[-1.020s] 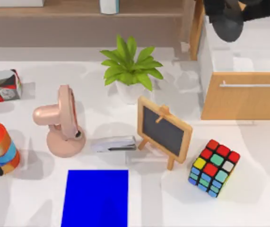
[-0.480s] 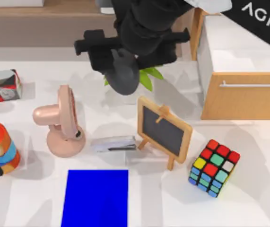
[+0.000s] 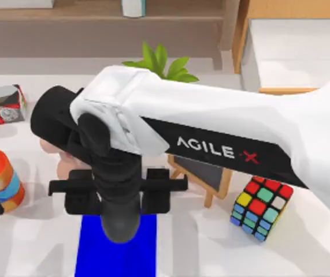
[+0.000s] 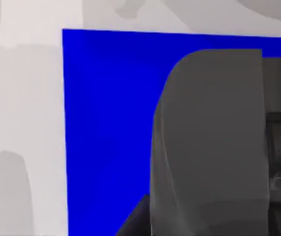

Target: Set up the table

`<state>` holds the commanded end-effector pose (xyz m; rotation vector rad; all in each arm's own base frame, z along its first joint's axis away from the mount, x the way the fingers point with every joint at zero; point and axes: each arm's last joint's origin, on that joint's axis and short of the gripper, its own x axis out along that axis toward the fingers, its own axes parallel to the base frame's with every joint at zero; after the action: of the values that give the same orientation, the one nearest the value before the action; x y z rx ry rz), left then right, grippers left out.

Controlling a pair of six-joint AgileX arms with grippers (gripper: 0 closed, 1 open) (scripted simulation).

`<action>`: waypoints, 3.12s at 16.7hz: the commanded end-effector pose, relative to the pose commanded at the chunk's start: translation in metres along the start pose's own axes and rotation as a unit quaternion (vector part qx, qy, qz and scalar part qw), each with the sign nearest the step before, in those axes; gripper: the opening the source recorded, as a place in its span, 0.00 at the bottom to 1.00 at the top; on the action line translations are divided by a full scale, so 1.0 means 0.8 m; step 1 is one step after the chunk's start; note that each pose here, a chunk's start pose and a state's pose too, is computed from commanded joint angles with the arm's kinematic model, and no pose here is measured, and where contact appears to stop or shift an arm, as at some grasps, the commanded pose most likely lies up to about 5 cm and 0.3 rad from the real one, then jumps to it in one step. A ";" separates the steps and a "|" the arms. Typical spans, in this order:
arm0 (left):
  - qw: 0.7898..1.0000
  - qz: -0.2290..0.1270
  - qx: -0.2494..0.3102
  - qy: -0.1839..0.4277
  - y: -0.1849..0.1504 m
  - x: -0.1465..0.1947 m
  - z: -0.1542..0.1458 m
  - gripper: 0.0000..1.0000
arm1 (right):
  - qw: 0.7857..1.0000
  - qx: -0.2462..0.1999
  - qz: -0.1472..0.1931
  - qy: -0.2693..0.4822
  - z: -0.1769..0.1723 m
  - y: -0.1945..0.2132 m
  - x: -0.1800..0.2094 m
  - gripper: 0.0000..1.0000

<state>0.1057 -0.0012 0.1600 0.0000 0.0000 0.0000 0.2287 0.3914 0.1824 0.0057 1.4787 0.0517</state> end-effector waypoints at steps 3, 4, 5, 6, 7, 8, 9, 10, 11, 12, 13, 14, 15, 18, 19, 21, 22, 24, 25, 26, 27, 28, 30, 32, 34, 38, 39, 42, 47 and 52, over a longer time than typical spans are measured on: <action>1.000 0.000 0.000 0.000 0.000 0.000 0.000 1.00 | 1.000 0.021 -0.020 -0.005 -0.023 0.017 0.040 0.00; 1.000 0.000 0.000 0.000 0.000 0.000 0.000 1.00 | 0.999 0.024 -0.021 -0.006 -0.025 0.019 0.046 0.00; 1.000 0.000 0.000 0.000 0.000 0.000 0.000 1.00 | 0.999 0.024 -0.021 -0.006 -0.025 0.019 0.046 0.00; 1.000 0.000 0.000 0.000 0.000 0.000 0.000 1.00 | 0.999 0.024 -0.021 -0.006 -0.025 0.019 0.046 0.00; 1.000 0.000 0.000 0.000 0.000 0.000 0.000 1.00 | 0.999 0.024 -0.021 -0.006 -0.025 0.019 0.046 0.00; 1.000 0.000 0.000 0.000 0.000 0.000 0.000 1.00 | 0.999 0.024 -0.021 -0.006 -0.025 0.019 0.046 0.00; 1.000 0.000 0.000 0.000 0.000 0.000 0.000 1.00 | 0.999 0.026 -0.020 -0.005 -0.023 0.018 0.045 0.00; 1.000 0.000 0.000 0.000 0.000 0.000 0.000 1.00 | 0.999 0.026 -0.020 -0.005 -0.023 0.018 0.045 0.00; 1.000 0.000 0.000 0.000 0.000 0.000 0.000 1.00 | 0.999 0.026 -0.020 -0.005 -0.024 0.018 0.045 0.00; 1.000 0.000 0.000 0.000 0.000 0.000 0.000 1.00 | 0.999 0.026 -0.021 -0.005 -0.024 0.018 0.044 0.00; 1.000 0.000 0.000 0.000 0.000 0.000 0.000 1.00 | 0.999 0.025 -0.021 -0.005 -0.025 0.018 0.044 0.00; 1.000 0.000 0.000 0.000 0.000 0.000 0.000 1.00 | 0.999 0.024 -0.021 -0.004 -0.026 0.018 0.043 0.00; 1.000 0.000 0.000 0.000 0.000 0.000 0.000 1.00 | 1.000 0.023 -0.021 -0.004 -0.026 0.017 0.042 0.00; 1.000 0.000 0.000 0.000 0.000 0.000 0.000 1.00 | 1.000 0.021 -0.020 -0.002 -0.029 0.017 0.040 0.00; 1.000 0.000 0.000 0.000 0.000 0.000 0.000 1.00 | 1.000 0.021 -0.020 -0.002 -0.029 0.017 0.040 0.00; 1.000 0.000 0.000 0.000 0.000 0.000 0.000 1.00 | 1.000 0.020 -0.019 -0.002 -0.030 0.017 0.039 0.00; 1.000 0.000 0.000 0.000 0.000 0.000 0.000 1.00 | 1.000 0.020 -0.019 -0.002 -0.030 0.017 0.039 0.00; 1.000 0.000 0.000 0.000 0.000 0.000 0.000 1.00 | 1.000 0.020 -0.019 -0.002 -0.030 0.017 0.039 0.00; 1.000 0.000 0.000 0.000 0.000 0.000 0.000 1.00 | 1.000 0.020 -0.018 -0.002 -0.030 0.017 0.039 0.00; 1.000 0.000 0.000 0.000 0.000 0.000 0.000 1.00 | 1.000 0.020 -0.018 -0.003 -0.030 0.017 0.039 0.00; 1.000 0.000 0.000 0.000 0.000 0.000 0.000 1.00 | 1.000 0.021 -0.018 -0.003 -0.030 0.018 0.039 0.00; 1.000 0.000 0.000 0.000 0.000 0.000 0.000 1.00 | 1.000 0.021 -0.017 -0.004 -0.029 0.018 0.040 0.00; 1.000 0.000 0.000 0.000 0.000 0.000 0.000 1.00 | 1.000 0.021 -0.014 -0.006 -0.029 0.020 0.041 0.00; 1.000 0.000 0.000 0.000 0.000 0.000 0.000 1.00 | 1.000 0.022 -0.012 -0.009 -0.027 0.021 0.043 0.00; 1.000 0.000 0.000 0.000 0.000 0.000 0.000 1.00 | 1.000 0.023 -0.015 -0.009 -0.025 0.020 0.052 0.00; 1.000 0.000 0.000 0.000 0.000 0.000 0.000 1.00 | 0.999 0.024 -0.021 -0.006 -0.025 0.019 0.059 0.00; 1.000 0.000 0.000 0.000 0.000 0.000 0.000 1.00 | 0.999 0.024 -0.021 -0.006 -0.025 0.019 0.059 0.00; 1.000 0.000 0.000 0.000 0.000 0.000 0.000 1.00 | 0.999 0.024 -0.021 -0.006 -0.025 0.019 0.059 0.23; 1.000 0.000 0.000 0.000 0.000 0.000 0.000 1.00 | 0.999 0.024 -0.021 -0.006 -0.025 0.019 0.059 0.60; 1.000 0.000 0.000 0.000 0.000 0.000 0.000 1.00 | 0.999 0.024 -0.021 -0.006 -0.025 0.019 0.059 0.98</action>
<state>0.1057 -0.0012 0.1600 0.0000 0.0000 0.0000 0.2123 0.4078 0.1345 0.0133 1.4668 -0.0176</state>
